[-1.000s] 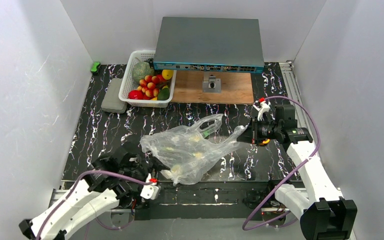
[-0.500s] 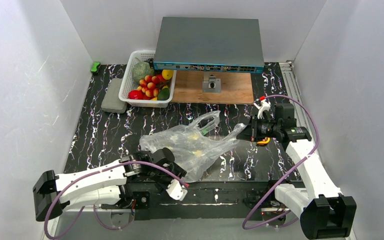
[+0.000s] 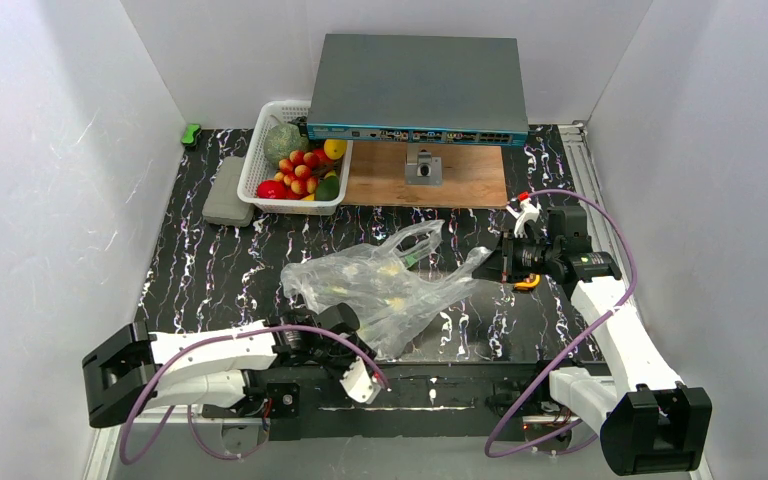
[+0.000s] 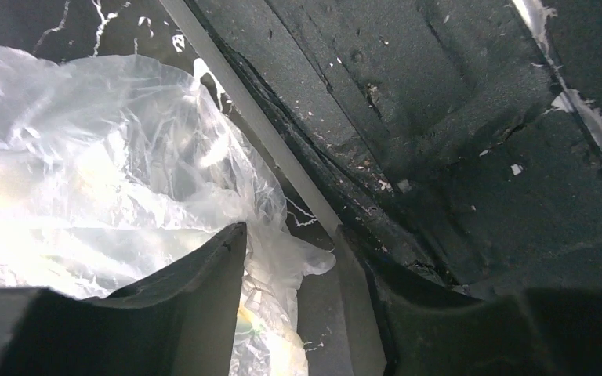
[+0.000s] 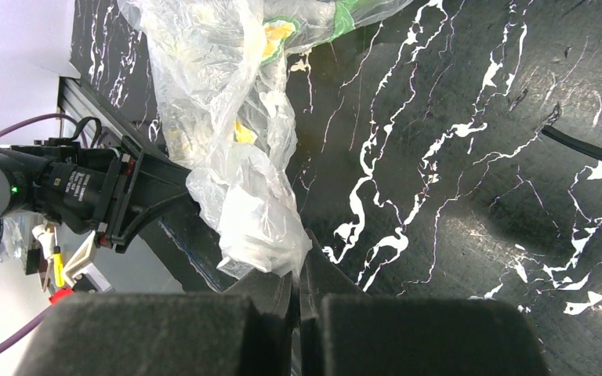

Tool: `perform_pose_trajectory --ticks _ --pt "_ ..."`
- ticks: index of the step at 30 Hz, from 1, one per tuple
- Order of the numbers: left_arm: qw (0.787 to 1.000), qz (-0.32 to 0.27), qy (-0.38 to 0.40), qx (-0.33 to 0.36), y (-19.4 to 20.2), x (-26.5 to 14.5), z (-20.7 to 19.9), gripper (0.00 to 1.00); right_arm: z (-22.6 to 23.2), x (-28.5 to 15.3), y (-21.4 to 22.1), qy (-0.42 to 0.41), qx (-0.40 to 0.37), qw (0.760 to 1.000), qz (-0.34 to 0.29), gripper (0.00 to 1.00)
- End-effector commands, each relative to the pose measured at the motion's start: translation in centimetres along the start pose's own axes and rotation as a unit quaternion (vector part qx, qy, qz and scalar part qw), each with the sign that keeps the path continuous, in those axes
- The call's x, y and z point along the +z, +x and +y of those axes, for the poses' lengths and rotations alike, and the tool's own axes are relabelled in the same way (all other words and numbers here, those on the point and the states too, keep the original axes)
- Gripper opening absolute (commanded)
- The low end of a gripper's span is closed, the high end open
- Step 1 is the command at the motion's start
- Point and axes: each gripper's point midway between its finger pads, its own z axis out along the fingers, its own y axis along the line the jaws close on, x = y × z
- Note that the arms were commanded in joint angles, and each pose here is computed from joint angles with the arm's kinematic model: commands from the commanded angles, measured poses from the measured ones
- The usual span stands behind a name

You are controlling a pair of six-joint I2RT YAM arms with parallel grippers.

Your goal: Place the fake fruits into the plastic bag and tie a complex knot

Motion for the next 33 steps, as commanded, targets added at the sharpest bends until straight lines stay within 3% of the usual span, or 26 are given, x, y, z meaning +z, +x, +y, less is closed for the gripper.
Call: perform_pose_trajectory --ticks 1,3,4,7,8,15,19,22,25,26,27,30,31,33 --pt "1.000 0.014 0.012 0.001 1.2 0.9 -1.3 0.44 0.1 0.2 -0.3 -0.005 -0.012 1.000 -0.009 0.01" --pt "0.999 0.024 0.016 -0.014 1.5 1.1 -1.5 0.45 0.0 0.2 -0.4 -0.004 -0.014 1.000 -0.009 0.01" --pt "0.999 0.028 0.019 -0.026 1.6 1.1 -1.5 0.38 0.0 0.2 -0.4 -0.003 -0.016 1.000 -0.009 0.01" --pt "0.997 0.031 0.043 -0.064 1.1 0.2 -2.1 0.04 -1.0 0.1 -1.0 0.027 -0.023 0.999 -0.019 0.01" --pt "0.996 0.023 0.046 -0.076 0.5 -0.2 -2.1 0.00 -1.3 0.0 -1.5 0.036 -0.027 0.999 -0.026 0.01" --pt "0.989 -0.098 0.089 -0.065 -4.6 -5.3 -5.3 0.00 -5.4 -1.4 -7.5 0.121 -0.043 0.988 -0.090 0.01" --pt "0.981 -0.134 0.136 -0.043 -5.8 -7.9 -8.4 0.00 -9.2 -2.6 -9.9 0.192 -0.048 0.973 -0.116 0.01" --pt "0.978 -0.153 0.123 -0.066 -7.1 -9.4 -7.8 0.00 -10.0 -2.2 -9.4 0.198 -0.053 0.974 -0.100 0.01" --pt "0.974 -0.175 0.076 -0.119 -9.4 -10.5 -4.1 0.00 -7.8 -1.2 -7.6 0.126 -0.053 0.989 -0.060 0.01" --pt "0.972 -0.183 0.063 -0.136 -10.3 -10.9 -2.7 0.00 -6.7 -1.2 -6.9 0.096 -0.056 0.993 -0.045 0.09" --pt "0.968 -0.189 0.054 -0.153 -11.1 -11.3 -1.3 0.00 -5.5 -1.4 -6.3 0.071 -0.058 0.995 -0.033 0.25" --pt "0.955 -0.214 0.036 -0.200 -13.4 -12.7 2.5 0.00 -2.4 -3.3 -5.3 0.037 -0.115 0.992 -0.032 0.90" --pt "0.950 -0.224 0.031 -0.215 -14.0 -13.1 3.6 0.00 -1.4 -4.0 -5.1 0.030 -0.143 0.989 -0.037 0.97" --pt "0.941 -0.238 0.030 -0.238 -14.6 -14.1 5.4 0.00 1.2 -5.8 -5.0 0.012 -0.206 0.977 -0.060 0.98"
